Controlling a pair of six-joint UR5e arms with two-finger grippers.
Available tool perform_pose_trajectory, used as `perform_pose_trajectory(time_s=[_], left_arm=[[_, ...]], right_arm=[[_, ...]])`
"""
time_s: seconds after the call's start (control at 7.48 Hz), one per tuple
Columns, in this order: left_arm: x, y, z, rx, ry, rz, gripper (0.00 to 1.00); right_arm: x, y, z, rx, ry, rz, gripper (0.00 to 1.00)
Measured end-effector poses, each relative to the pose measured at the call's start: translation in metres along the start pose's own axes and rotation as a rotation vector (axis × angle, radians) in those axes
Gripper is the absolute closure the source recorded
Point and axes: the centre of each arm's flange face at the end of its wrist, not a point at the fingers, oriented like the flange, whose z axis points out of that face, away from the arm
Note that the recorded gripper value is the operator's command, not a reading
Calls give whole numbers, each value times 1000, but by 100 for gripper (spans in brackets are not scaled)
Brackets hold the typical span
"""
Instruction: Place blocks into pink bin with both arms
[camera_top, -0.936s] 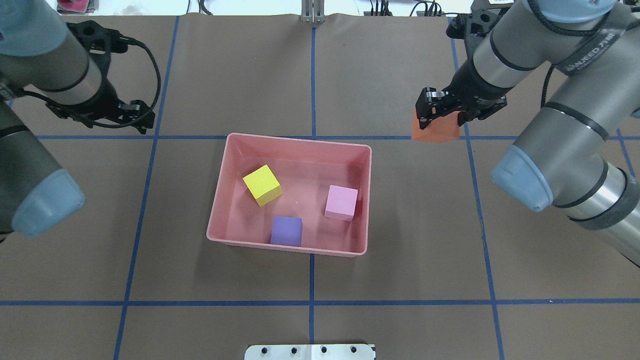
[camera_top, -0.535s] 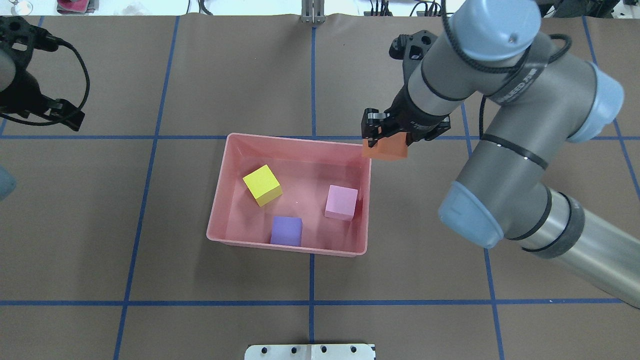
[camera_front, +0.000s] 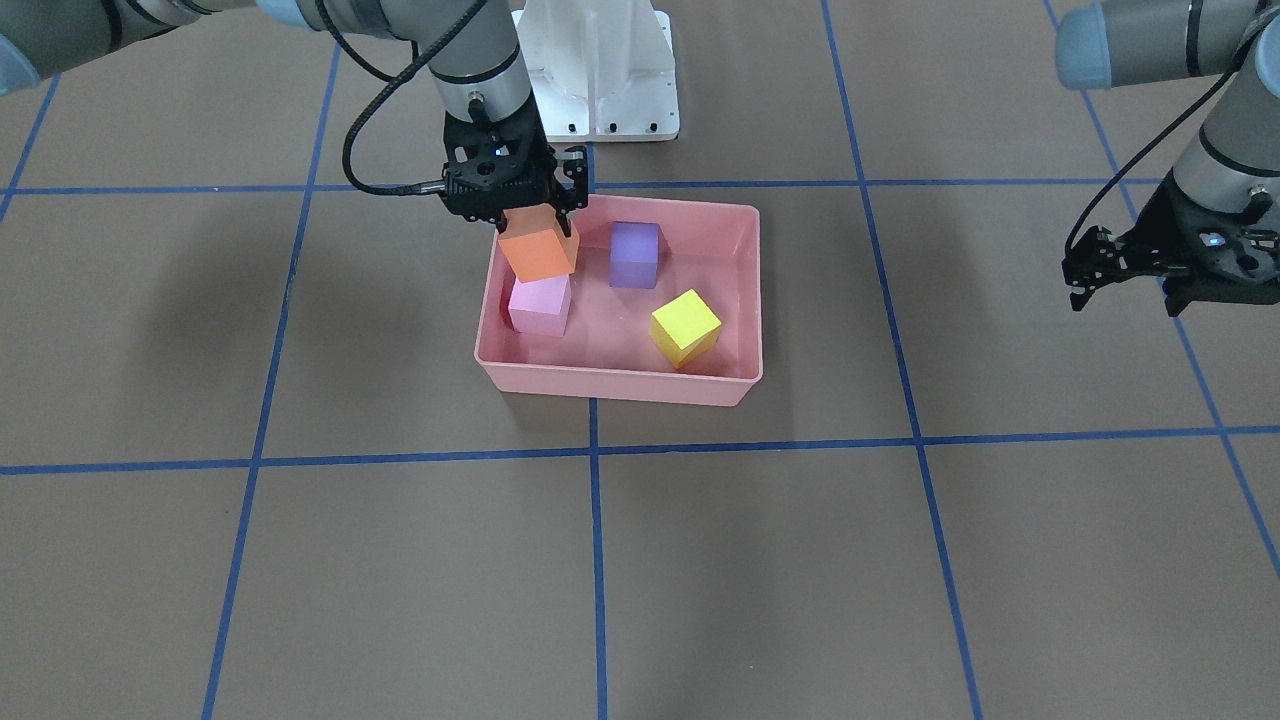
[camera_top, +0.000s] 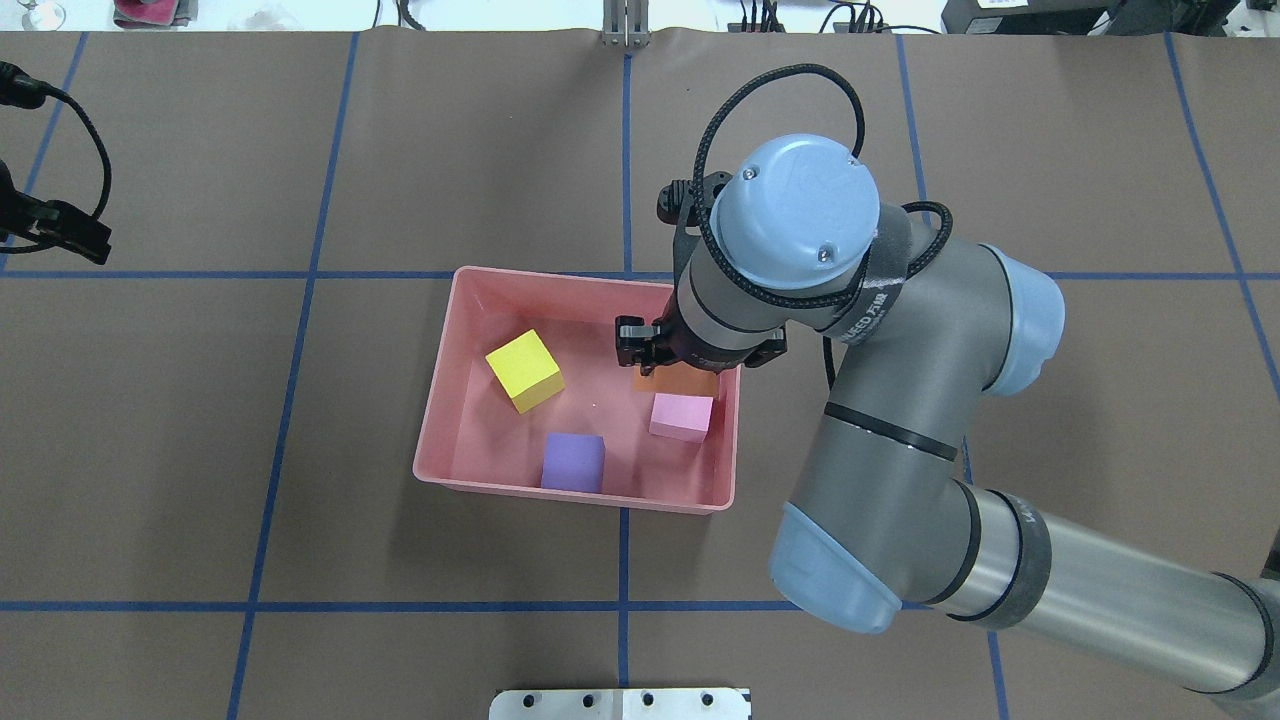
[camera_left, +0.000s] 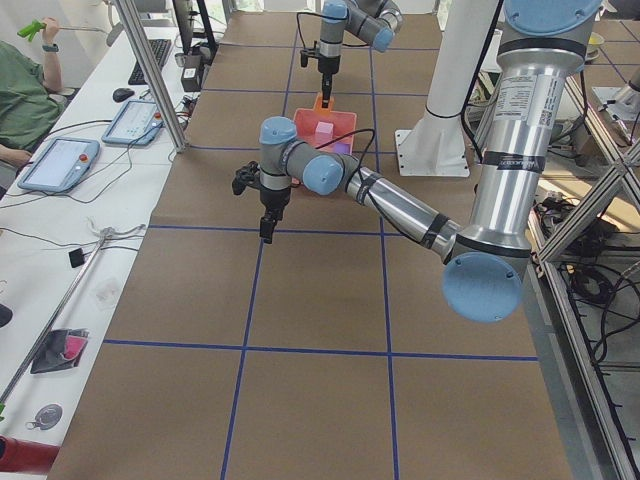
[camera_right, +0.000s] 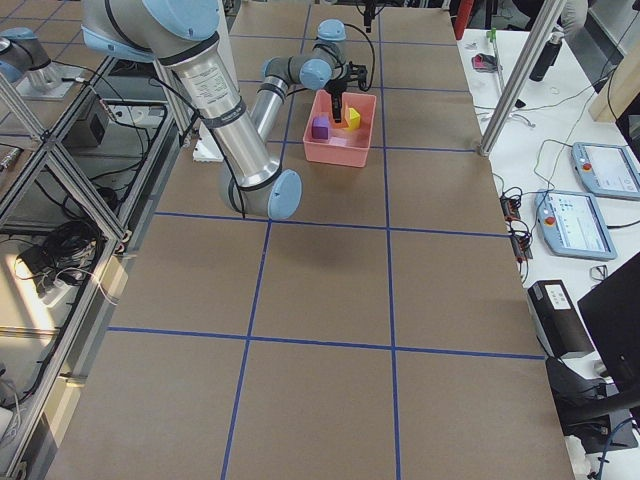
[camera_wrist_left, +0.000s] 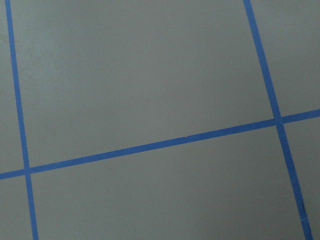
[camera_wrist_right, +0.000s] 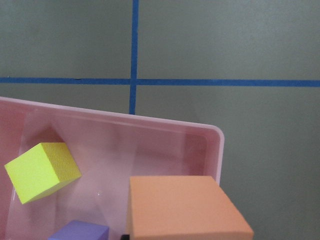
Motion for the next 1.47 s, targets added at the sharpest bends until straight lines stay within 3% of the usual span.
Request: perform_pose_trajectory(time_s=[0.4, 0.53, 0.8, 1.07, 1.34, 1.47], left_arm=[[-12, 11, 5, -11, -9, -13, 0], [-14, 12, 5, -7, -9, -15, 0], [-19, 12, 10, -4, -12, -12, 0], [-33, 12, 12, -4, -21, -33, 0], [-61, 14, -1, 4, -6, -70, 0], [-84, 18, -9, -3, 21, -38, 0]], right_arm=[[-2, 3, -9, 35, 4, 12, 0], [7, 0, -24, 50, 27, 20, 0], [66, -17, -86, 67, 154, -28, 0], [163, -41, -130, 22, 261, -143, 0], [285, -71, -158, -74, 295, -245, 0], [346, -87, -166, -113, 297, -283, 0]])
